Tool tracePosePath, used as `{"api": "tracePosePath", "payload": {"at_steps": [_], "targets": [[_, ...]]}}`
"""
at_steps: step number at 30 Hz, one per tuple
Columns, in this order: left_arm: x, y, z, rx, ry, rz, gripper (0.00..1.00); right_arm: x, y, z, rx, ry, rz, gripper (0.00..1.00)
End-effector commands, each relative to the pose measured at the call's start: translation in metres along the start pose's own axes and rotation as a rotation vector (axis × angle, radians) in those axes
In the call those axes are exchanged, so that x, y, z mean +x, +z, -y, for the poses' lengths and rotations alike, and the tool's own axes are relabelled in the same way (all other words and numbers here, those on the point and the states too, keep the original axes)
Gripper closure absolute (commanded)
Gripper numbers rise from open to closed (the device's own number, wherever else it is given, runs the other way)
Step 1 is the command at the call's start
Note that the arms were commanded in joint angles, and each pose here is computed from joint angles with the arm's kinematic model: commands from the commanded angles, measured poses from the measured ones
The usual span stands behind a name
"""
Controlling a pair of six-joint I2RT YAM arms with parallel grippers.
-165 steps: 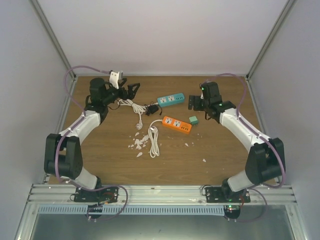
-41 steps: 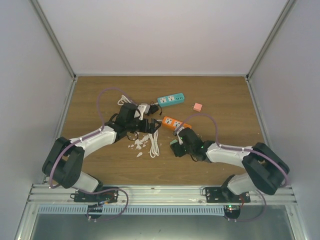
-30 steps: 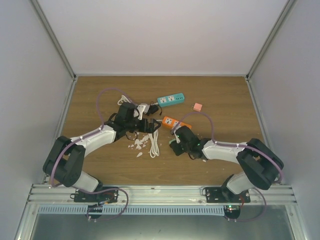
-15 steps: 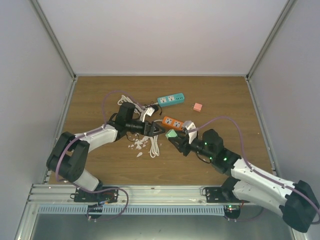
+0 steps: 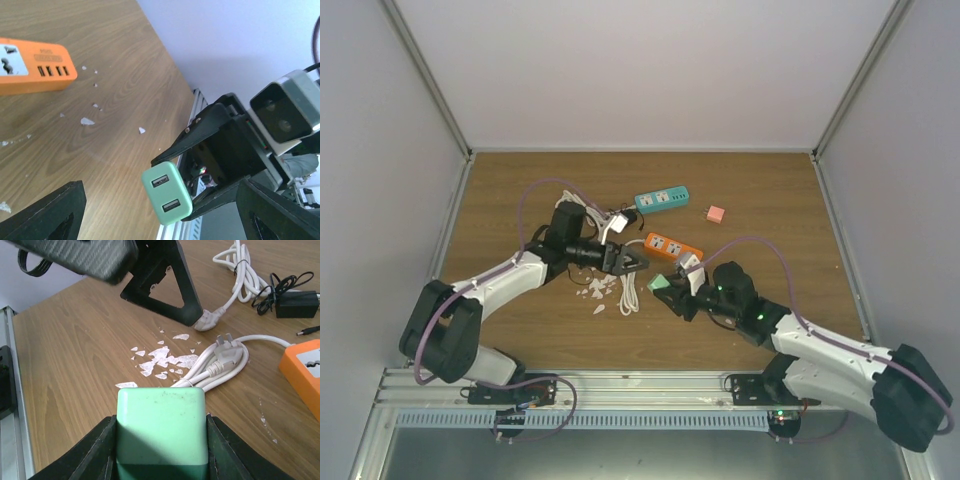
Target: Insert the plug
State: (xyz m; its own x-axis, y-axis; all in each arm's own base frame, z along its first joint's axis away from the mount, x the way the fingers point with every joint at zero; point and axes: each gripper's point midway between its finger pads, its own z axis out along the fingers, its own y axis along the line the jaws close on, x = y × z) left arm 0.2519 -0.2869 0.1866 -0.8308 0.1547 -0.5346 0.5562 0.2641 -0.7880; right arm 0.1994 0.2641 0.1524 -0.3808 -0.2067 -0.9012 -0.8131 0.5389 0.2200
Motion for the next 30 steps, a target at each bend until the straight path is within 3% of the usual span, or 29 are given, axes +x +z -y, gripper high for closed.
{"api": "tracePosePath", "payload": {"at_steps": [1,9,21,30], "targets": [[0.007,0.011,-0.009,-0.075,-0.006,-0.036,0.14,-0.009,0.002,-0.003,-0.011,-0.032,0.029,0.88],[0.012,0.020,-0.009,-0.065,-0.009,-0.074,0.17,-0.007,0.005,-0.003,-0.011,-0.034,0.019,0.88],[0.029,0.032,-0.003,0.009,-0.083,-0.156,0.31,-0.003,0.012,-0.007,0.003,-0.059,-0.010,0.88],[0.048,0.033,-0.010,-0.011,-0.145,-0.218,0.35,-0.001,0.012,-0.008,0.003,-0.057,-0.012,0.88]]}}
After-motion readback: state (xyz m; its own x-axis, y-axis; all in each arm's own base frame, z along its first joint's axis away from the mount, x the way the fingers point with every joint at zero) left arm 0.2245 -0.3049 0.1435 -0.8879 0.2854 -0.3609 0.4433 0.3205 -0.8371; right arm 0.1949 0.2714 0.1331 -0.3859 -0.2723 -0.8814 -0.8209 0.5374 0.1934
